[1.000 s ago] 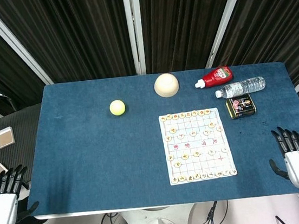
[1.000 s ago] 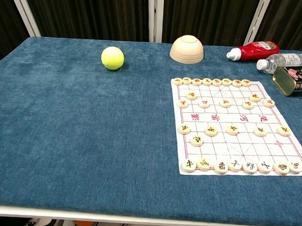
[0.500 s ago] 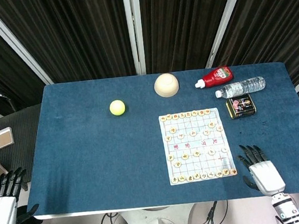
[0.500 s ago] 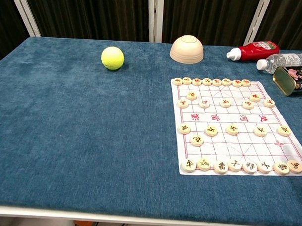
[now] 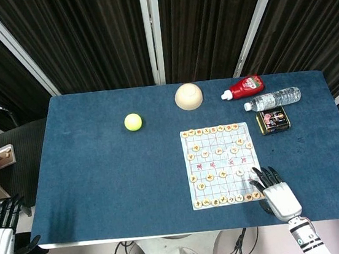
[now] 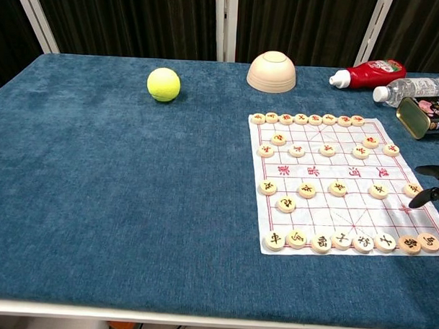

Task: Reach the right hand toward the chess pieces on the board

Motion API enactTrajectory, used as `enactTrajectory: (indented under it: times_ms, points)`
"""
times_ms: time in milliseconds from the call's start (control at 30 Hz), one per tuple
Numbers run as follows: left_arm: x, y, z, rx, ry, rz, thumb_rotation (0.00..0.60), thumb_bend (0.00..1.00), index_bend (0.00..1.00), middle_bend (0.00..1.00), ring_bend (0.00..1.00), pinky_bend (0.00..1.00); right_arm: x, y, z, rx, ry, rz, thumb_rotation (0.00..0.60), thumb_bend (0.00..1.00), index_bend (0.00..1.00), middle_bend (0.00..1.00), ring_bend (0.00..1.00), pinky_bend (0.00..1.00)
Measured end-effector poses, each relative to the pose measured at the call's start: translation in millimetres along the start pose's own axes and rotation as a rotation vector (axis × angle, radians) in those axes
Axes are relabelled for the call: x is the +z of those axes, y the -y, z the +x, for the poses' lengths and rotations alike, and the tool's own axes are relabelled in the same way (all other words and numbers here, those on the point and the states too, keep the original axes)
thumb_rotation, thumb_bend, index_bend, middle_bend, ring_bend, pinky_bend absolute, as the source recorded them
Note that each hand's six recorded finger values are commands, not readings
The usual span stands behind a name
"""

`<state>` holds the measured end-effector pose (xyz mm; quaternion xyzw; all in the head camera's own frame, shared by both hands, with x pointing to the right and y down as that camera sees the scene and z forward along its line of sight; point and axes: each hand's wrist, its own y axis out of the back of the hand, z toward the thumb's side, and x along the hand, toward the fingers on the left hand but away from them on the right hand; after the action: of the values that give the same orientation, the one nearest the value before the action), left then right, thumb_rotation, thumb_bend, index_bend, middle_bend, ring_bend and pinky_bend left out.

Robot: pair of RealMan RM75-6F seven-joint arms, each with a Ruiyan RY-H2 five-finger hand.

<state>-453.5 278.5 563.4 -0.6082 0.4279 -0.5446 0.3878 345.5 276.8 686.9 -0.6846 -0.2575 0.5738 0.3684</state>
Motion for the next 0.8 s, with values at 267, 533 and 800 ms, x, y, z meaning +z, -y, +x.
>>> enactTrajectory:
  times_ms: [267,533,800]
  points:
    - [-4.8,-0.8,-3.1,0.002,-0.009,-0.002,0.600,0.12,0.03,0.02,0.00,0.02,1.2,4.0,-5.6,0.006,0.009,0.009,0.600,0.29,0.34,0.00,0.00,0.00]
    - [-7.1,-0.2,-3.6,0.000,-0.013,-0.005,0.600,0.12,0.03,0.02,0.00,0.02,4.0,7.4,-8.0,0.014,0.003,0.012,0.600,0.29,0.38,0.00,0.00,0.00]
    - [-6.7,-2.2,-2.7,0.013,-0.008,-0.013,0.600,0.12,0.03,0.02,0.00,0.02,5.2,7.9,-10.0,0.013,0.000,0.013,0.600,0.29,0.43,0.00,0.00,0.00]
